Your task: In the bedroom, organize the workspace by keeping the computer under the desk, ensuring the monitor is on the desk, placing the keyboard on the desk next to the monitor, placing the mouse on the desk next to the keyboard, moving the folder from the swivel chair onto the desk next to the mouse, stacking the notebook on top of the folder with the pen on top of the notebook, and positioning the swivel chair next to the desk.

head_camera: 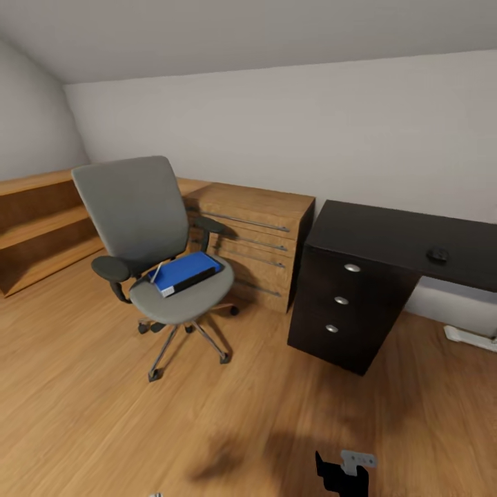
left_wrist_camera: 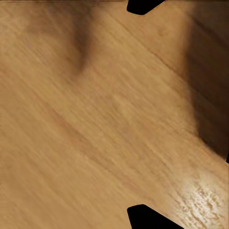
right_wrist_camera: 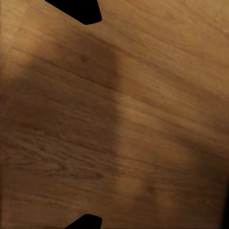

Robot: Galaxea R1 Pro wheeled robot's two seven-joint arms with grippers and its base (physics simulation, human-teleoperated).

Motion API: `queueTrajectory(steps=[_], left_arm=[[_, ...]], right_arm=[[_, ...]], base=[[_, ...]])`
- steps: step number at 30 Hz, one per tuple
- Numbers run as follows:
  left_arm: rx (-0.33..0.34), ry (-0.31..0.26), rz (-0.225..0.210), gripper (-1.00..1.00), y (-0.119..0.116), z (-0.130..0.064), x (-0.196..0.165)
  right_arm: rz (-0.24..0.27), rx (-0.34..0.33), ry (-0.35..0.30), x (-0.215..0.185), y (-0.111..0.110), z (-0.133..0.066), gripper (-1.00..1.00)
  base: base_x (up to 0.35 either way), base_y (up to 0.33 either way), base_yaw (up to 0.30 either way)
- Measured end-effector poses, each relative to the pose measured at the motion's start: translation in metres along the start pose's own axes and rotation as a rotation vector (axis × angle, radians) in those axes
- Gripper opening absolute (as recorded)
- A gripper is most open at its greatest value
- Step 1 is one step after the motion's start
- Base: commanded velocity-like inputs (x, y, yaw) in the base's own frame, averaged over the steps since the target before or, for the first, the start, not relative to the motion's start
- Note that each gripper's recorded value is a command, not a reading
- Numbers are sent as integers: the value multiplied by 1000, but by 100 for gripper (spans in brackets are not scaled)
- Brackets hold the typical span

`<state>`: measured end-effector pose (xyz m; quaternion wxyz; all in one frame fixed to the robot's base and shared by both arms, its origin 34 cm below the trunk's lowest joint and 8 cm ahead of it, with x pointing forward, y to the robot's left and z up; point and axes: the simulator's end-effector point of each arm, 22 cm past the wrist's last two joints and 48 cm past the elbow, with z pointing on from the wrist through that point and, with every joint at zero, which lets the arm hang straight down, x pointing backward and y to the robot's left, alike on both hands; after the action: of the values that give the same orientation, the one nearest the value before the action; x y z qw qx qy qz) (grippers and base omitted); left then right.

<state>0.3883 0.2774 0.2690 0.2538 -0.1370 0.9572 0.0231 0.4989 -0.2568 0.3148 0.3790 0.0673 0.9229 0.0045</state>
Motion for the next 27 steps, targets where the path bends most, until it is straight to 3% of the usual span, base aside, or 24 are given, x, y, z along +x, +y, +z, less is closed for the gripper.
queueTrajectory(steps=[15,27], left_arm=[[1,-3,-1,100,0,0,-1],[1,-3,-1,100,-1,0,-1]], right_arm=[[0,0,-2,-1,0,0,100],[0,3,-3,-1,-2,0,100]], base=[[0,23,-263],[24,254,-268]])
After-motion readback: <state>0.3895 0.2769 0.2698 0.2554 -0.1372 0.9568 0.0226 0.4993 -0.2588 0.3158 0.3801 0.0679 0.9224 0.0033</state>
